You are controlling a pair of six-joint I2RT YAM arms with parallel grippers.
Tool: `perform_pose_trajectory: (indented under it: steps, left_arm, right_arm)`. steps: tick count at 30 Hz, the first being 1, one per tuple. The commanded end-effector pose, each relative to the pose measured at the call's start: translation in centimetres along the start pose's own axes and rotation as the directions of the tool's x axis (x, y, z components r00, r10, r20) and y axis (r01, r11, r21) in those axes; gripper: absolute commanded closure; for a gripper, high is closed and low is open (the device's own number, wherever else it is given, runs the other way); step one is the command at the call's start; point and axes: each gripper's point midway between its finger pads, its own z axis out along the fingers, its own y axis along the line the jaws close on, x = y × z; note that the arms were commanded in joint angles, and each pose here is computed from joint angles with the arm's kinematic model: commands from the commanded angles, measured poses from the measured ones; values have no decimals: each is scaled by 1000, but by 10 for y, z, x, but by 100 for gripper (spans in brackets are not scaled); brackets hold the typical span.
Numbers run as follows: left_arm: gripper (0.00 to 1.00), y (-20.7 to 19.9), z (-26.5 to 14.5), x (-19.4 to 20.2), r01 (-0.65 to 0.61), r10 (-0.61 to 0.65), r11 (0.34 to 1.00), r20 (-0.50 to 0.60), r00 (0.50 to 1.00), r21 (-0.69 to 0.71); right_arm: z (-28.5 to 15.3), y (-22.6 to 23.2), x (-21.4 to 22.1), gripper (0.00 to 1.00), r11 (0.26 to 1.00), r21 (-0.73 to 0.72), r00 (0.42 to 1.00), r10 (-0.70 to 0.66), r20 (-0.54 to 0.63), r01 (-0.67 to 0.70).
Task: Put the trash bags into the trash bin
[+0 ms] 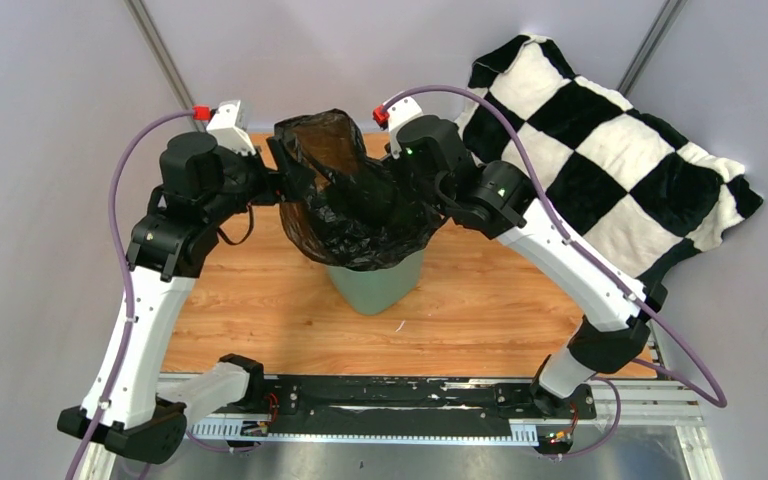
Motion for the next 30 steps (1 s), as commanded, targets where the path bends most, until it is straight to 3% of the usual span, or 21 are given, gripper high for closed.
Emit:
perform_pose_trajectory:
  steps: [1, 5, 13, 16, 21, 24, 30]
  left_arm:
    - [16, 19, -19, 28, -57, 52, 995, -67, 996, -78]
    - [18, 31, -31, 39, -72, 61, 989, -82, 995, -131]
    - [36, 19, -23, 71, 6, -13, 999, -175, 984, -42]
    - [50, 13, -19, 74, 32, -33, 999, -181, 983, -6]
    - [86, 6, -19, 81, 68, -60, 997, -201, 978, 32]
    - [94, 5, -20, 88, 79, -68, 996, -217, 974, 41]
    - [96, 4, -23, 91, 82, -68, 995, -221, 973, 52]
  right_arm:
    - [5, -17, 9, 100, 996, 85, 998, 18, -53, -14]
    - [6, -22, 8, 100, 994, 107, 998, 20, -55, -14]
    - [2, -32, 13, 100, 991, 129, 997, 27, -72, -18]
    - [-1, -40, 14, 100, 987, 163, 996, 26, -81, -12]
    - [-7, -64, 30, 100, 975, 222, 991, 54, -122, -25]
    - [-10, -68, 37, 90, 977, 204, 987, 87, -135, -58]
    - [-21, -41, 36, 42, 991, 32, 983, 130, -127, -126]
